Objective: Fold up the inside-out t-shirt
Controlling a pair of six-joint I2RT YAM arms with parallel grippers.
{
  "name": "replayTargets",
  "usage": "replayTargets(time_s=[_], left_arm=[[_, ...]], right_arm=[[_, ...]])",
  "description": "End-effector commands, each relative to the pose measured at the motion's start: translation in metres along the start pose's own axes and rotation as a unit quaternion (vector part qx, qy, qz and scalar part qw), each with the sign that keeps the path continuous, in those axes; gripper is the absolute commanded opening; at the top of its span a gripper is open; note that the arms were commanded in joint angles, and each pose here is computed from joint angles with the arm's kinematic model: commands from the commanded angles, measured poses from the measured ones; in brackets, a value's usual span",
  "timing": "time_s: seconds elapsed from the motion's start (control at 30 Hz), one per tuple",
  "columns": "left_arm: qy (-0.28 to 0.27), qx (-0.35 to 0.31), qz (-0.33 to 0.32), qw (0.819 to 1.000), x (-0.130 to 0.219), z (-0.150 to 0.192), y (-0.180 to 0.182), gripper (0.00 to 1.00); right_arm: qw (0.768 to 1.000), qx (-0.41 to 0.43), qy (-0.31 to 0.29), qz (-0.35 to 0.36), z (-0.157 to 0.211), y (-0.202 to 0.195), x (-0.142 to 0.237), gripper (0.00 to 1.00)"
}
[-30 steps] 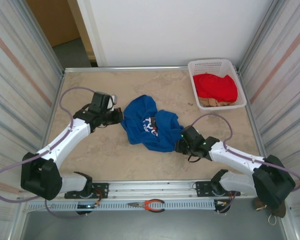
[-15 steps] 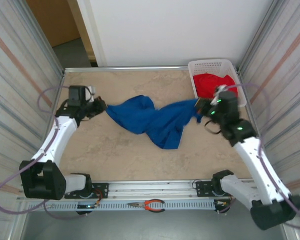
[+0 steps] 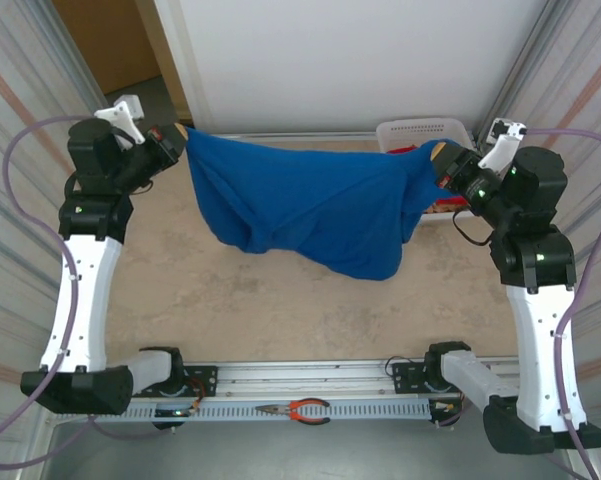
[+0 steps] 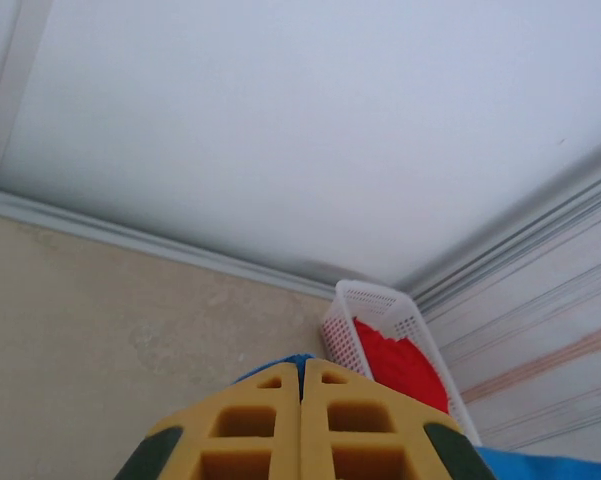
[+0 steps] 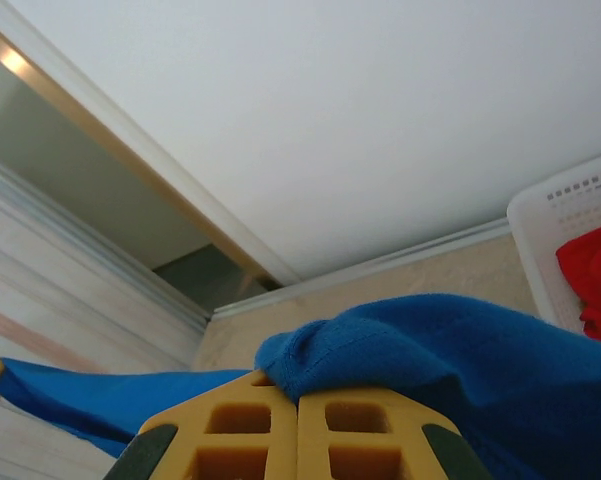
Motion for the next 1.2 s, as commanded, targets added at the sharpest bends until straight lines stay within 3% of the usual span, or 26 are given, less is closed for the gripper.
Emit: replayTargets(time_s=[0.0,0.1,0.2,0.33,0.57,0.83,0.87,0.97,1.03,1.17], left_arm=[[-0.045,-0.019,0.042,0.998,0.028,-0.025,-0.033,0.00],[-0.045,-0.020,0.051,0.997,0.029,-0.032,-0.040,0.00],[-0.006,-0.001,0.033,0.999,0.008,-0.018,-0.021,0.00],[0.085,0.036,-0.013,0.996,-0.038,0.028,0.033,0.00],[0.242,0.058,-0.119,0.961,-0.115,0.131,0.128,0.04],[0.259,0.029,-0.148,0.954,-0.137,0.153,0.147,0.01],[0.257,0.026,-0.146,0.955,-0.137,0.154,0.146,0.05],[0.261,0.024,-0.152,0.953,-0.132,0.157,0.146,0.41],[0.272,0.010,-0.168,0.948,-0.124,0.167,0.144,0.57],[0.290,-0.041,-0.206,0.934,-0.094,0.198,0.131,0.62]], right_arm=[[0.999,0.004,-0.024,-0.044,-0.014,0.020,0.020,0.00],[0.998,-0.001,-0.022,-0.056,-0.014,0.023,0.020,0.00],[0.999,-0.016,-0.001,-0.041,0.002,0.008,0.007,0.00],[0.998,-0.041,0.046,-0.007,0.040,-0.026,-0.020,0.00],[0.988,-0.057,0.130,0.063,0.120,-0.078,-0.054,0.00],[0.986,-0.042,0.145,0.073,0.132,-0.079,-0.057,0.00],[0.986,-0.041,0.143,0.072,0.130,-0.079,-0.057,0.00],[0.987,-0.040,0.138,0.066,0.126,-0.075,-0.058,0.00],[0.988,-0.039,0.136,0.064,0.123,-0.073,-0.059,0.00],[0.988,-0.034,0.134,0.064,0.121,-0.071,-0.061,0.00]])
Point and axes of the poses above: each hand's point on the last joint's axis, 136 mm out from that joint toward the fingers, its own x axis back along the fingers, its own y axis along the line the jaws close on, z = x × y, the point moved 8 cm from there along x, back along the fingers, and after that the axes turned 2 degrees about x, right-handed, at the moved point
